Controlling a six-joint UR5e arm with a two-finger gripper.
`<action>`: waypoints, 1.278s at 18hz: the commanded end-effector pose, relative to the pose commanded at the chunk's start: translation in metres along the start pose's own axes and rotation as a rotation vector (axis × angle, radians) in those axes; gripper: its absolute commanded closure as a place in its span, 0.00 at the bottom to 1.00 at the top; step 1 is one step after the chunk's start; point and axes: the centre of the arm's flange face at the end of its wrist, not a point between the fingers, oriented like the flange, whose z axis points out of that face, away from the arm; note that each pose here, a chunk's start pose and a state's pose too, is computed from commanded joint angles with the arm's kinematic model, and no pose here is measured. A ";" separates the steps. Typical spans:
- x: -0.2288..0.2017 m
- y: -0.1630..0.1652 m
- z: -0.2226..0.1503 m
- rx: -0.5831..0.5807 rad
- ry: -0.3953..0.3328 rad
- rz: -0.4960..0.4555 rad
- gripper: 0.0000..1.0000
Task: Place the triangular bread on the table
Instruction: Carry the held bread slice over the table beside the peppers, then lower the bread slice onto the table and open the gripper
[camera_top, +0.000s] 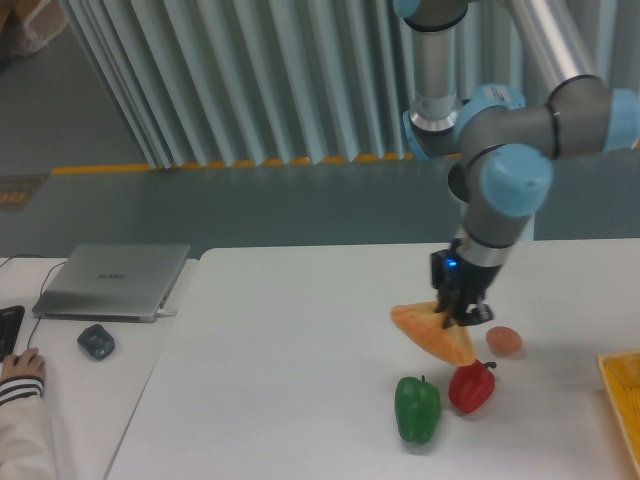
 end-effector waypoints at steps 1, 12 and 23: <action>0.007 -0.012 0.011 -0.013 0.014 0.009 0.75; 0.030 -0.043 0.049 -0.115 -0.003 0.053 0.35; 0.015 -0.044 0.044 -0.119 -0.206 0.090 0.00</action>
